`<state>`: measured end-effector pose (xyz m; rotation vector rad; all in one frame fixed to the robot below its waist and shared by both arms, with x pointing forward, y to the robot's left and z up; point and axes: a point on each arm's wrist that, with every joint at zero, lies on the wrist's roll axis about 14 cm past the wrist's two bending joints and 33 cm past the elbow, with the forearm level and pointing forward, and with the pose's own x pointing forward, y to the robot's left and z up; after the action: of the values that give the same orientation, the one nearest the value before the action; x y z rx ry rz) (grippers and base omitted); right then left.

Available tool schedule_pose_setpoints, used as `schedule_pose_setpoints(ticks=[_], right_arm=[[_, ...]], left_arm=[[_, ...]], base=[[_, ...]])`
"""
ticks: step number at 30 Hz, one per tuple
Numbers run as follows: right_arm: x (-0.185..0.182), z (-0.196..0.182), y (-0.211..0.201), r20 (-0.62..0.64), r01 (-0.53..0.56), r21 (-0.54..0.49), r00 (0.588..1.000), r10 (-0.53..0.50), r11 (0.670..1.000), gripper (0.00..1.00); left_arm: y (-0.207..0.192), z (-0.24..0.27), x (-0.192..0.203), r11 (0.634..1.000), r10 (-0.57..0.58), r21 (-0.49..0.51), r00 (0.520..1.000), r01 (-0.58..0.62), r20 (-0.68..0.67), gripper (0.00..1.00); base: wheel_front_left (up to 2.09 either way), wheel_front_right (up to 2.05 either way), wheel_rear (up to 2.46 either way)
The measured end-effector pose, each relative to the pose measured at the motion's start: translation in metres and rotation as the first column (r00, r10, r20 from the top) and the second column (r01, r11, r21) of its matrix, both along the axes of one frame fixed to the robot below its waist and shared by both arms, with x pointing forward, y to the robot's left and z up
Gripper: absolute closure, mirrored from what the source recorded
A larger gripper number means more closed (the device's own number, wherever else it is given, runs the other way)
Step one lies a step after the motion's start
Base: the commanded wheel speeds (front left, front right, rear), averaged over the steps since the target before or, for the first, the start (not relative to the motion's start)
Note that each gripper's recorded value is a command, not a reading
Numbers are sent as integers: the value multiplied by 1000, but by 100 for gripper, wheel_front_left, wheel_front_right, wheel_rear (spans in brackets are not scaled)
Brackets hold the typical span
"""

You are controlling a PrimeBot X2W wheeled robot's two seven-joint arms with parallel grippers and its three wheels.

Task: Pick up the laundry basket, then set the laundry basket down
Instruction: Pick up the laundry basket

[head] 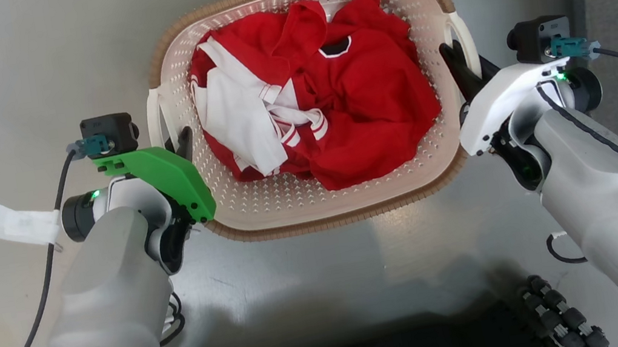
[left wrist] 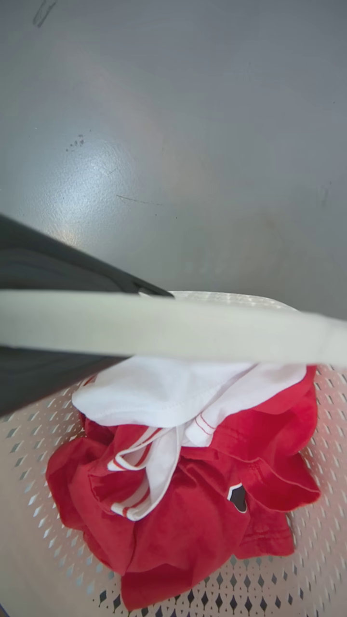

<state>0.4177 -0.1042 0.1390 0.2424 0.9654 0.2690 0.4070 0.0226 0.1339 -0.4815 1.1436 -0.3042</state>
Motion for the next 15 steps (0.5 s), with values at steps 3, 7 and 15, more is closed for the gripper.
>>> schedule_pose_setpoints(ticks=[3,7,15], right_arm=[[2,7,1,6,8,5,1000,-8,1000,100],[3,16,3,16,8,8,1000,-9,1000,100],[3,41,5,16,-4,4,1000,4,1000,100]], left_arm=[[1,6,1,1000,-11,8,1000,10,10,100],[2,14,3,1000,-15,14,1000,14,19,100],[3,37,2,997,-62,35,998,62,15,100]], base=[[0,0,0],[0,0,0],[0,0,0]])
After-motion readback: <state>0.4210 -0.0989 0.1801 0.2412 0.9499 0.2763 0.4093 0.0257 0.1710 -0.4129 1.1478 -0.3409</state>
